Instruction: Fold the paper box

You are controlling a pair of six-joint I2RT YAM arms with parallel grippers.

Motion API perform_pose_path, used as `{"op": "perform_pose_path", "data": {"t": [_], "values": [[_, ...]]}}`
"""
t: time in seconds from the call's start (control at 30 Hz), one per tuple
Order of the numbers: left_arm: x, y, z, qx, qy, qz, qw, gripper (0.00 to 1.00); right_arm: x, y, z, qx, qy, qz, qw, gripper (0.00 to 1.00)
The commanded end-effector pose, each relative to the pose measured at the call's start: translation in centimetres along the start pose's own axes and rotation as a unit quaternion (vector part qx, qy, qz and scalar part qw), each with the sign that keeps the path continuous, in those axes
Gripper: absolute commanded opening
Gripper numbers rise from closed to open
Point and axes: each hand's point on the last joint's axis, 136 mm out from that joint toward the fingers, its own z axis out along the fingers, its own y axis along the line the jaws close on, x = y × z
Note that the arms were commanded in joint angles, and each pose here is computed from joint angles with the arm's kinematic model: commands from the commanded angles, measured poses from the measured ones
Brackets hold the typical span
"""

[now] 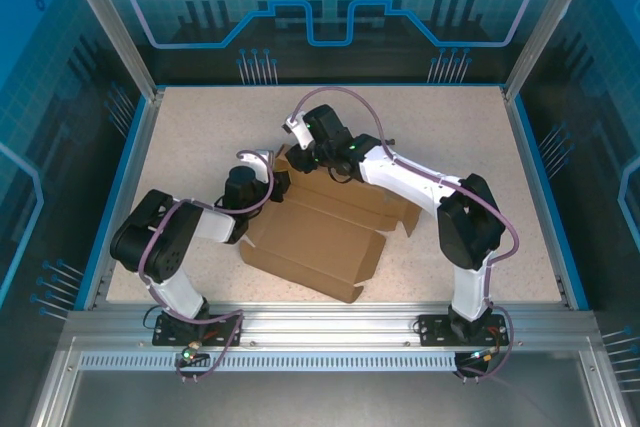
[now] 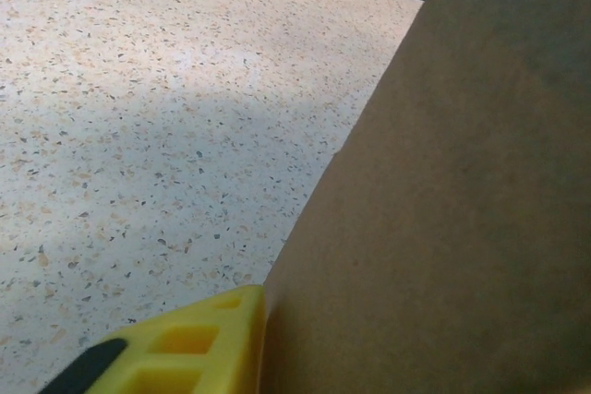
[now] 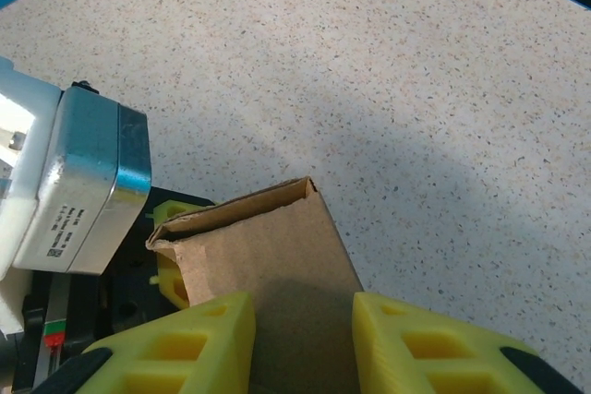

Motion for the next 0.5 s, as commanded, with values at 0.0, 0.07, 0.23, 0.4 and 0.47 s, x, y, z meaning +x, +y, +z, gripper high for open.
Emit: {"op": "perform_pose_path", "data": {"t": [0.0, 0.07, 0.23, 0.4, 0.47], "values": [[-1.1, -0.6, 0.5, 0.013, -0.006, 0.016, 1.0, 0.22, 1.9, 0.8, 0.0, 0.001, 0.045, -0.016, 0.999, 0.35], [-1.1, -0.5, 0.5, 0.011, -0.006, 0.018, 1.0, 0.18, 1.6, 0.7, -0.1, 0.002, 0.044, -0.019, 0.999, 0.34], [-1.3, -0.5, 0.6, 0.01, -0.006, 0.029, 1.0, 0.11, 0.4, 0.4, -0.5, 0.006, 0.036, -0.021, 0.999, 0.35], [-1.7, -0.4, 0.3, 0.002, -0.009, 0.042, 0.999, 0.05, -1.4, -0.1, -1.8, 0.018, 0.021, -0.026, 0.999, 0.38], [-1.9, -0.4, 0.1, 0.0, -0.011, 0.045, 0.999, 0.04, -2.3, -0.3, -2.5, 0.023, 0.012, -0.027, 0.999, 0.39]]}}
